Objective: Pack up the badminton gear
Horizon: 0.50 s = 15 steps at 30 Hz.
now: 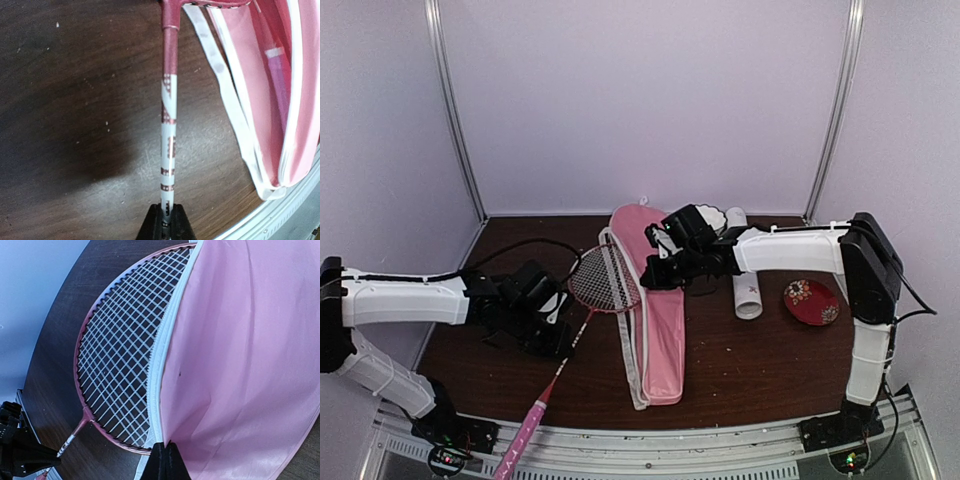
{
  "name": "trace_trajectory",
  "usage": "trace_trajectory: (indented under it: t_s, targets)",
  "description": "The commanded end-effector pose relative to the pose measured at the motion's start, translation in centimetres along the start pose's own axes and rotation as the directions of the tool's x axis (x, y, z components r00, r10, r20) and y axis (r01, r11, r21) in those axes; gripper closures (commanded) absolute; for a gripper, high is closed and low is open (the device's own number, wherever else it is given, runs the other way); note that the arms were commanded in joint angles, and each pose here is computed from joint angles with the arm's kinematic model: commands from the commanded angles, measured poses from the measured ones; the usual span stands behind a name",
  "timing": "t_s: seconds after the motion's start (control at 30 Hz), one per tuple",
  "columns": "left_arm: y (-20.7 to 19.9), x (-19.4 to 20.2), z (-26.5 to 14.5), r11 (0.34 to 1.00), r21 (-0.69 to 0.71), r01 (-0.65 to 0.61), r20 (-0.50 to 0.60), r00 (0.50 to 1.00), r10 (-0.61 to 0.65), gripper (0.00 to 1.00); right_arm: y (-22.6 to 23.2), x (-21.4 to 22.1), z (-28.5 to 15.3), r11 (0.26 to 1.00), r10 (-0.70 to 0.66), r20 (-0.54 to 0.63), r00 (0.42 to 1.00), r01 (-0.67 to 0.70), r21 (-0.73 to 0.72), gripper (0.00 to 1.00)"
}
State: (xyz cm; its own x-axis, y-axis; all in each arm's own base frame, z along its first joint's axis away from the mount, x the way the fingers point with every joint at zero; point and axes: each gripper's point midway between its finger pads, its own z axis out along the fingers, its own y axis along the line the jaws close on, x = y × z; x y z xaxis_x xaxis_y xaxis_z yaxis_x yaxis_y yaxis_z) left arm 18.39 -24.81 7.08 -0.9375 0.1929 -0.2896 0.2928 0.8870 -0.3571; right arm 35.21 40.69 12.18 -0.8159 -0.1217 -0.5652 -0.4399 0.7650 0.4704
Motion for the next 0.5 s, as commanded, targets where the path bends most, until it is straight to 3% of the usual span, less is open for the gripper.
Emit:
trace_trajectory:
  t_s: [0.0,0.47]
  targets:
    - [-3.4,-3.4,0.0,0.994,0.111,-0.021,0.1,0.995,0.009,1.0,3.7,-1.3,-0.8,0.992,-0.084,0.036,0.996,0.086,-0.089,1.0]
    - [-5.9,-6.1,2.5,0.987,0.156,-0.041,0.149,0.989,0.018,1.0,7.0,1.6,0.2,0.969,-0.176,-0.042,0.983,0.166,-0.181,1.0]
